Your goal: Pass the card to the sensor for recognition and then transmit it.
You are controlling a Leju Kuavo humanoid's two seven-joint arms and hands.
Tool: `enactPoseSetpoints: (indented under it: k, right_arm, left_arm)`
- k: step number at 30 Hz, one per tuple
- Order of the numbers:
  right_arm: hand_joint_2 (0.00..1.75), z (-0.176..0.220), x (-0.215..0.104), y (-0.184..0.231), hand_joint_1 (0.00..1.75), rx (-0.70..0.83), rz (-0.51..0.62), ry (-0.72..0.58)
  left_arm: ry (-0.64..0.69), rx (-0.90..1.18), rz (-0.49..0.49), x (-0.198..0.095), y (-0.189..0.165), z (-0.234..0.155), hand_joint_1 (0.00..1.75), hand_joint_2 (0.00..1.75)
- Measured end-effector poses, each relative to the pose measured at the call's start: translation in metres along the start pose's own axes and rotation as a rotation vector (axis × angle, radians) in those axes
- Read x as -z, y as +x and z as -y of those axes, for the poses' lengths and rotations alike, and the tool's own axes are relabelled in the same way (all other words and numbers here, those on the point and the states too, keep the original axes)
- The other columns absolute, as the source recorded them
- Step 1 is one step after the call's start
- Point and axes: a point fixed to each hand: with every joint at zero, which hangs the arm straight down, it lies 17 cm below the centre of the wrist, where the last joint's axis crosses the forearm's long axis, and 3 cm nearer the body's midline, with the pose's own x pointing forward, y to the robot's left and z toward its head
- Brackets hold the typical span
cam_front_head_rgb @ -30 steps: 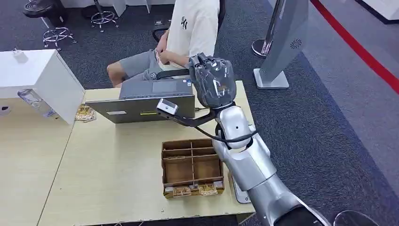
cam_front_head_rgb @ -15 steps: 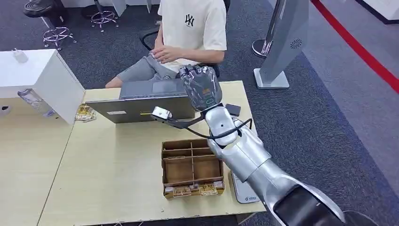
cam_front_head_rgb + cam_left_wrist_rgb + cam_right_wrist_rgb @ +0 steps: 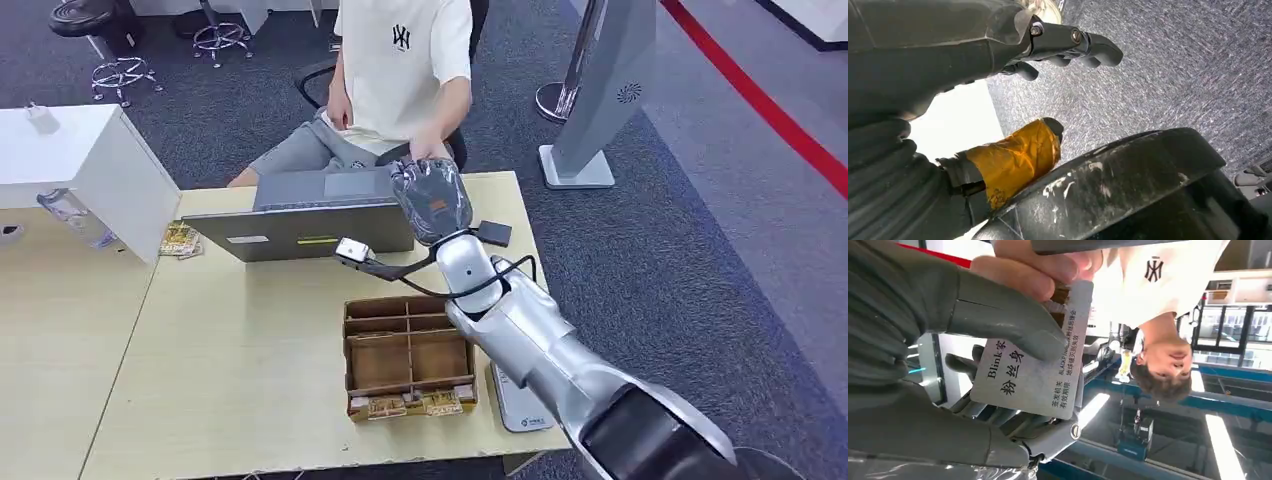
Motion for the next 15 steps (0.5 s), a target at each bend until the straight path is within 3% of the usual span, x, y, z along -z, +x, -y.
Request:
enactPoseSetpoints:
  k: [4, 5, 6, 15]
  right_arm:
    - [1.75, -0.003, -0.0023, -0.0035, 1.75, -0.008, -0.005, 0.007]
    - [1.75, -0.0036, -0.0028, -0.0046, 0.44, -0.01, -0.009, 0.008]
    - [1.75, -0.0043, -0.0036, -0.006, 0.0, -0.013, -0.014, 0.01]
    - [1.75, -0.0033, -0.0083, -0.0088, 0.0, -0.029, -0.041, 0.002]
  left_arm:
    - [-0.001, 0.002, 0.0, 0.0, 0.0, 0.0002, 0.0, 1.75]
    - [-0.001, 0.002, 0.0, 0.0, -0.0001, 0.0003, 0.0, 1.75]
    - [-0.002, 0.004, 0.0, 0.0, -0.0002, 0.0004, 0.0, 1.75]
    - [-0.002, 0.004, -0.001, 0.0, -0.0006, 0.0008, 0.0, 1.75]
